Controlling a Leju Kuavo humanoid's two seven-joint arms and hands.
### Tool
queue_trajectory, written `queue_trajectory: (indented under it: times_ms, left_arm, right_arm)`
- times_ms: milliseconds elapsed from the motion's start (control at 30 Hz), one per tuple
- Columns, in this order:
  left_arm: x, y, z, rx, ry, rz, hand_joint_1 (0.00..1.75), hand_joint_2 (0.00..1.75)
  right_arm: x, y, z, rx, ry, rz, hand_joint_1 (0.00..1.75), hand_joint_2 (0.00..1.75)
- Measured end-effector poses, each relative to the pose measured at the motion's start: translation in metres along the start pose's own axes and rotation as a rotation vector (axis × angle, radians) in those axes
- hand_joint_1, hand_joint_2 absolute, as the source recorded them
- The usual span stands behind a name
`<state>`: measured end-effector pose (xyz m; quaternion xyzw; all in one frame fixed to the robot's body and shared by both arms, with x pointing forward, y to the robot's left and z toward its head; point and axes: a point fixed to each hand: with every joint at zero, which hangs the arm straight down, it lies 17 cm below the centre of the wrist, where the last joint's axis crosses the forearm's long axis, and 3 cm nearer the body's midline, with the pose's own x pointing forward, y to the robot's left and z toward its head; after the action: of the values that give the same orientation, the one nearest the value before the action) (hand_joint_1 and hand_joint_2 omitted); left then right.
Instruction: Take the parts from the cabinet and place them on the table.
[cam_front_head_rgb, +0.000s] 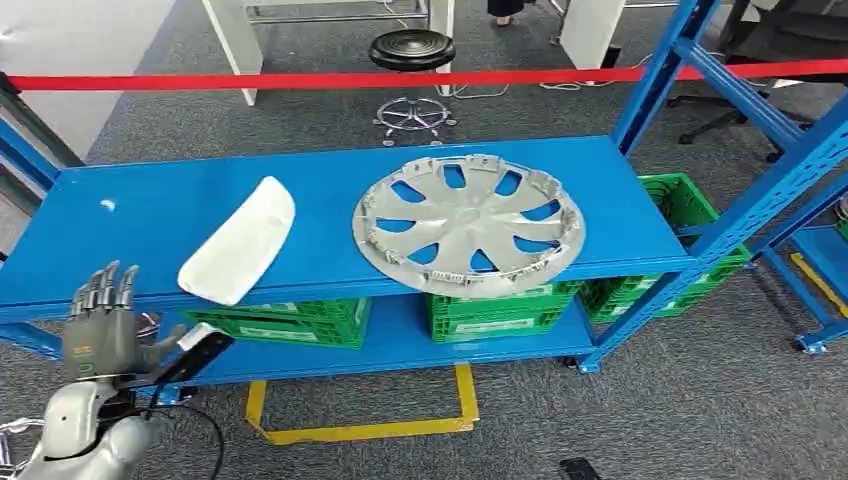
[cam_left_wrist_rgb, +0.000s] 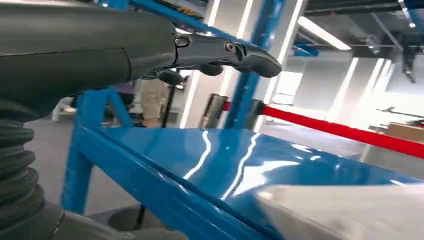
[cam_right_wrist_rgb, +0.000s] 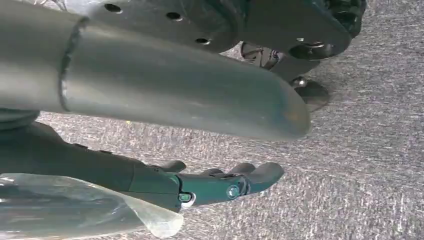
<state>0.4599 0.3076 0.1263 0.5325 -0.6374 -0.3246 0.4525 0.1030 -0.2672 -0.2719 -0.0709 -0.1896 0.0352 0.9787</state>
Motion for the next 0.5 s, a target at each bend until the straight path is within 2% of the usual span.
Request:
queue_trajectory:
  times_ms: [300, 500]
  left_arm:
    - [-0.047, 0.004, -0.004, 0.002, 0.085, -0.032, 0.00, 1.75]
    - [-0.063, 0.005, -0.009, 0.000, 0.102, -0.066, 0.00, 1.75]
  right_arm:
    - [0.001, 0.000, 0.000, 0.003, -0.006, 0.000, 0.00, 0.00]
    - [0.001, 0.001, 0.000, 0.005, -0.005, 0.002, 0.00, 0.00]
